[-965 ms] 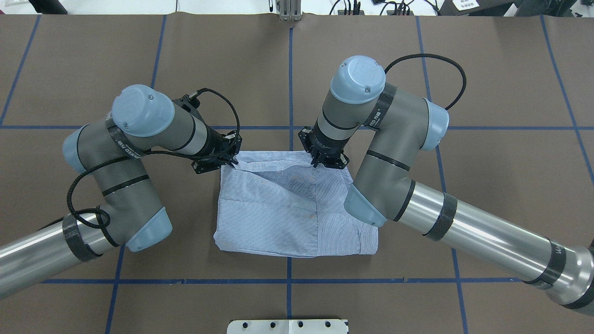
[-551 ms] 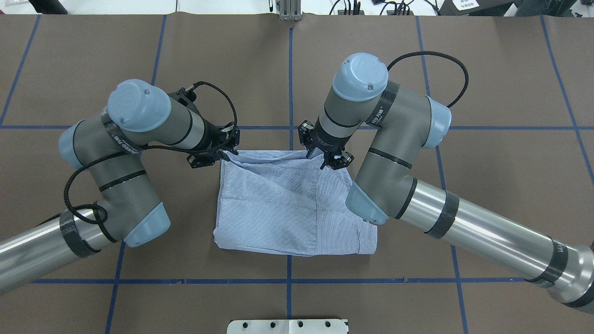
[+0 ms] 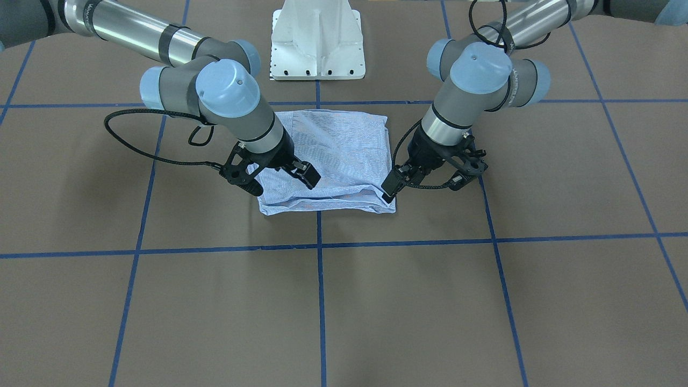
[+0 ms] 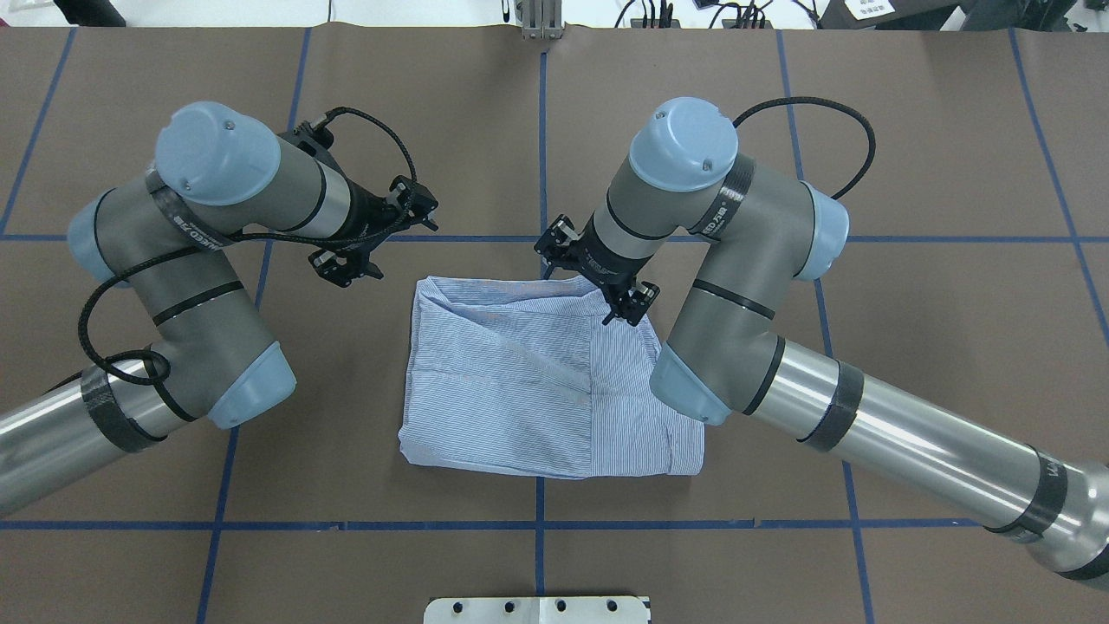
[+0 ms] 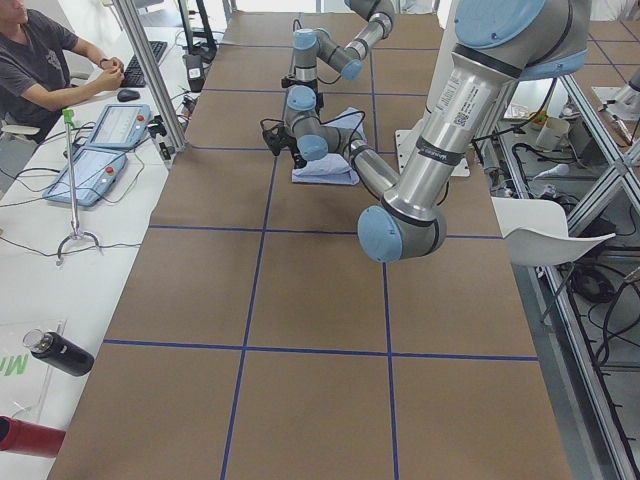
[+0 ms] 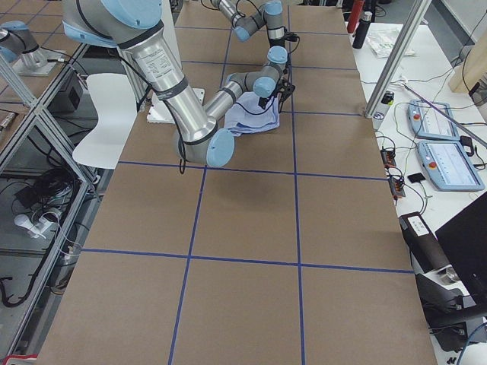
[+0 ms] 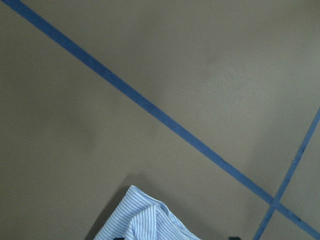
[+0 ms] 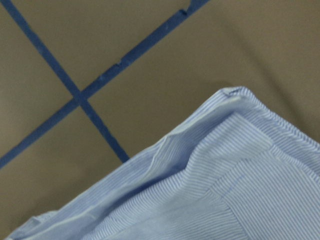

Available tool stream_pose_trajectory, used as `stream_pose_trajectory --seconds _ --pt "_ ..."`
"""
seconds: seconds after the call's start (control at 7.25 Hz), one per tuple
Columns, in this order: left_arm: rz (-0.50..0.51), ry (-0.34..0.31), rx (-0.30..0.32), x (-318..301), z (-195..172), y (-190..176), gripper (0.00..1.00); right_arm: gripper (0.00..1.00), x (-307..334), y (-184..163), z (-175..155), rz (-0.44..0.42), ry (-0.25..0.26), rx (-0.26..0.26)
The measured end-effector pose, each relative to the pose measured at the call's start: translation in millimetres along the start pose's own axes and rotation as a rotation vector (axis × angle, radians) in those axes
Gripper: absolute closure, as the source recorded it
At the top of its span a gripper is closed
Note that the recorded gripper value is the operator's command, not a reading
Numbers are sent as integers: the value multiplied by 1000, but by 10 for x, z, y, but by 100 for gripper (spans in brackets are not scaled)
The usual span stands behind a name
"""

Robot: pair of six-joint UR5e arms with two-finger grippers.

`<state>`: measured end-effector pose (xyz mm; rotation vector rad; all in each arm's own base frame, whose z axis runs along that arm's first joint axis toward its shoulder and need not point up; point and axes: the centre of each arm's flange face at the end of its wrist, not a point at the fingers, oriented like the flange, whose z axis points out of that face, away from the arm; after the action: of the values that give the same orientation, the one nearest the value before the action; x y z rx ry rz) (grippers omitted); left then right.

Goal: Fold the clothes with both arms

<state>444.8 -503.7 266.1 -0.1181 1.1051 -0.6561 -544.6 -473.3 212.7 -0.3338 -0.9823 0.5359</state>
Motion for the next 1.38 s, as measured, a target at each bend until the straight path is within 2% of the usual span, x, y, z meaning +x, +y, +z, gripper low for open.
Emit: stream_pose_trajectory --seconds 0.28,0.69,0.96,1.38 --pt "-3 8 7 9 -62 -52 0 0 13 356 278 -141 8 43" --pt "-7 8 12 -15 -127 -67 0 0 -18 307 605 -359 56 131" --pt "1 13 2 -99 -216 18 0 0 -181 157 708 -416 79 187" --pt "66 15 -86 -219 -160 736 0 0 -448 -172 555 -439 70 247"
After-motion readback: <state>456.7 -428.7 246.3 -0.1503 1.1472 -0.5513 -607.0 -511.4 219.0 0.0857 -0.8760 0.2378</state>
